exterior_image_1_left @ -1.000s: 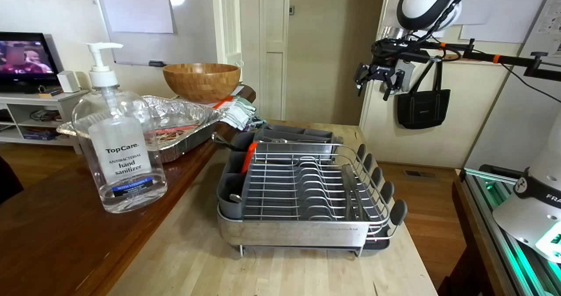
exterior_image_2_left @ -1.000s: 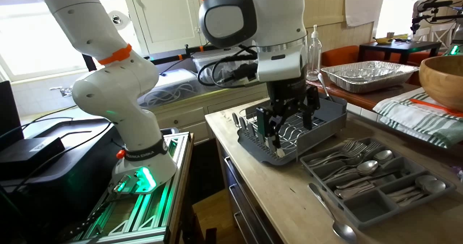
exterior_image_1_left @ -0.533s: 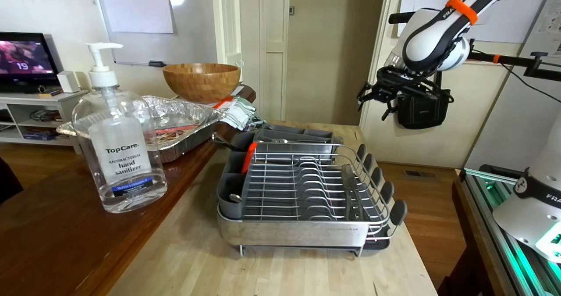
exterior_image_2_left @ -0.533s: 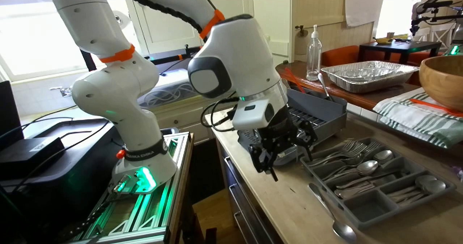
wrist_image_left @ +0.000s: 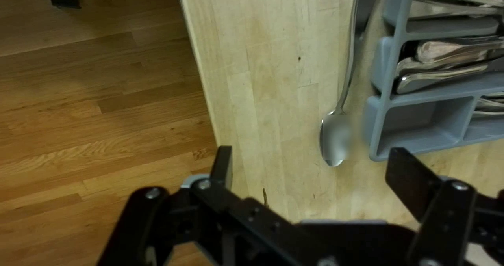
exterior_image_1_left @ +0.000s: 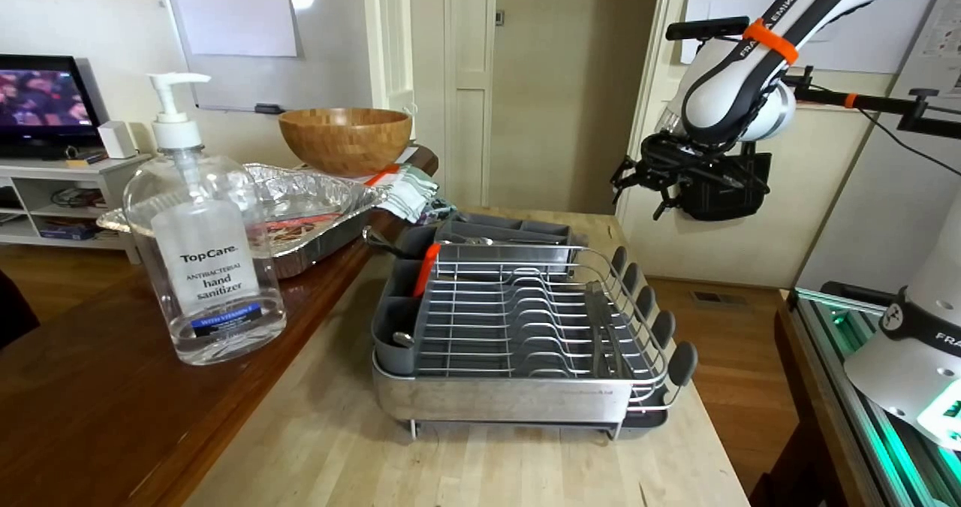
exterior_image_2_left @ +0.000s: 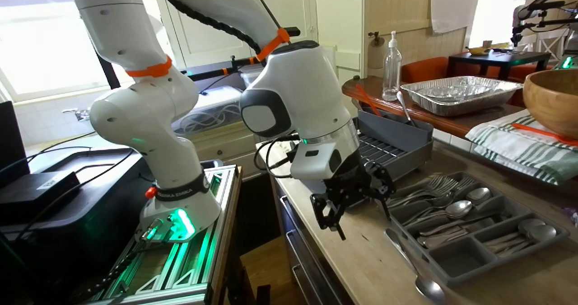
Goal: Put the spoon and knife on the cutlery holder
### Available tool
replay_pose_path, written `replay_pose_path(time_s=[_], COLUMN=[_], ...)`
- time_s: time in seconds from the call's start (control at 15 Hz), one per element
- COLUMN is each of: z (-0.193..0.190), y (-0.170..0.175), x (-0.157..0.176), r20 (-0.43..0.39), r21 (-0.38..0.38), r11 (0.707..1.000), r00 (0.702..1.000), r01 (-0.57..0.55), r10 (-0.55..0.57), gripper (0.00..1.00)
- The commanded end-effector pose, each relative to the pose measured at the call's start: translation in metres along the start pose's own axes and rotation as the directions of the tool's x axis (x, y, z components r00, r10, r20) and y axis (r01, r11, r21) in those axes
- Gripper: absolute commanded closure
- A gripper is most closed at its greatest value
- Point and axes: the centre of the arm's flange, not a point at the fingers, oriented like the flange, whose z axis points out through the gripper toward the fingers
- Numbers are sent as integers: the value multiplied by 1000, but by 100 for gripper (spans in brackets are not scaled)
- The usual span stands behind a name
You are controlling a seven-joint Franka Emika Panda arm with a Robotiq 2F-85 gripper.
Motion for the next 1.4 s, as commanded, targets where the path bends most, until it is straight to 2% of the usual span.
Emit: replay_pose_path(time_s=[0.0, 0.6, 0.93, 1.0, 1.33], z=[23, 77, 113, 88, 108], y=[4, -12, -26, -21, -22], x=[6, 14, 16, 5, 12], r20=[-15, 33, 52, 50, 44], r21=[12, -35, -93, -72, -81], r11=[999, 998, 995, 997, 996], r00=[999, 998, 998, 998, 998], r01=[-46, -46, -33, -32, -43], r10=[46, 47, 38, 36, 46], gripper=[0, 0, 0, 0, 0])
